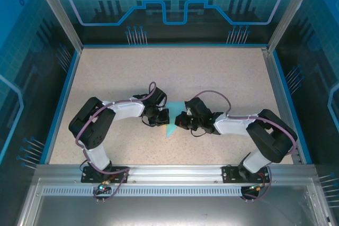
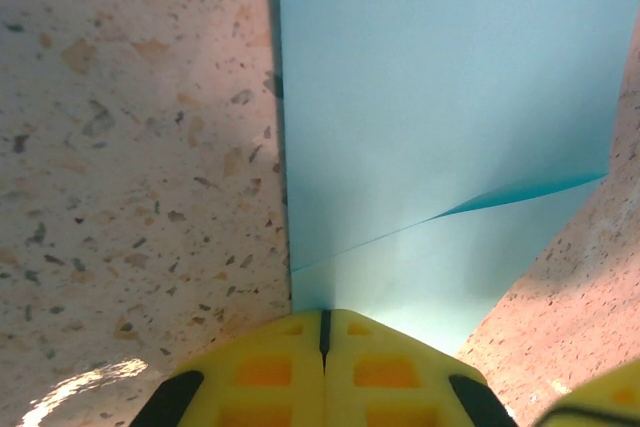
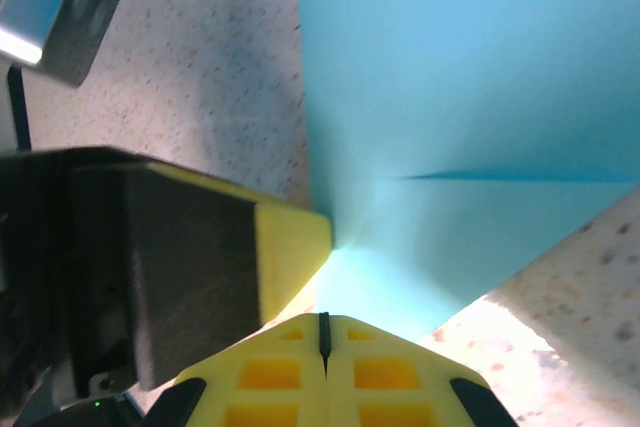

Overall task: Fold a paper plane with a square sheet of paper (pick it up from the middle)
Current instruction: Third fold the triangle at the center of the table.

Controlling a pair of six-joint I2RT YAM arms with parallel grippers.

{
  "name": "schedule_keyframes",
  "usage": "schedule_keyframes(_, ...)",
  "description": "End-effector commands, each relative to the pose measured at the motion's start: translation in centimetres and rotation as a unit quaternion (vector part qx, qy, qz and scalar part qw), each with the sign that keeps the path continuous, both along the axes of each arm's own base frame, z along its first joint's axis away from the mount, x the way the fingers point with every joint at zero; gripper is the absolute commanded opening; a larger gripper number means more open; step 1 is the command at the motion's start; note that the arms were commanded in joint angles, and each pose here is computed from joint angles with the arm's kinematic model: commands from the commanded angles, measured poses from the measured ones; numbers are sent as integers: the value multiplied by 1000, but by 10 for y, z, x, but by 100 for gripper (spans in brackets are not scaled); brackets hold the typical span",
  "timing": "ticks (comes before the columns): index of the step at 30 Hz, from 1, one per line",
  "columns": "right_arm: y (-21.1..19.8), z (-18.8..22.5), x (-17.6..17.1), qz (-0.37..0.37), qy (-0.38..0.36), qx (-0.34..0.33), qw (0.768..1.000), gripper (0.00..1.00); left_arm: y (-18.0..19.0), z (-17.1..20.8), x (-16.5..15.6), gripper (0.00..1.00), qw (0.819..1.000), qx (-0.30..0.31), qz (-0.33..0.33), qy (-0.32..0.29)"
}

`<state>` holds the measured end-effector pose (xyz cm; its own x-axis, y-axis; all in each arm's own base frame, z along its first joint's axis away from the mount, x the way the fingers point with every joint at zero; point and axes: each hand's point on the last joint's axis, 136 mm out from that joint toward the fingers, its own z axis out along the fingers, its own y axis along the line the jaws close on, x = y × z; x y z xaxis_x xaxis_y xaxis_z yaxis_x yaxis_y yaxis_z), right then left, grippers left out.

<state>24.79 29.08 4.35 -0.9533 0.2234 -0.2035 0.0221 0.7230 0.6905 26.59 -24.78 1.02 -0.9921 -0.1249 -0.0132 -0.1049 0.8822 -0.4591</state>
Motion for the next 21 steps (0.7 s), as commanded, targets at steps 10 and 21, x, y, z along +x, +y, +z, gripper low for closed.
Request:
schedule_keyframes(10, -7, -42, 3, -6, 50, -36, 998, 3, 0, 9, 1, 2, 1000, -4, -14, -8)
schedule_keyframes(21, -11, -43, 1, -19, 58, -44, 997, 3, -11, 50, -28, 16, 990, -132, 39, -40)
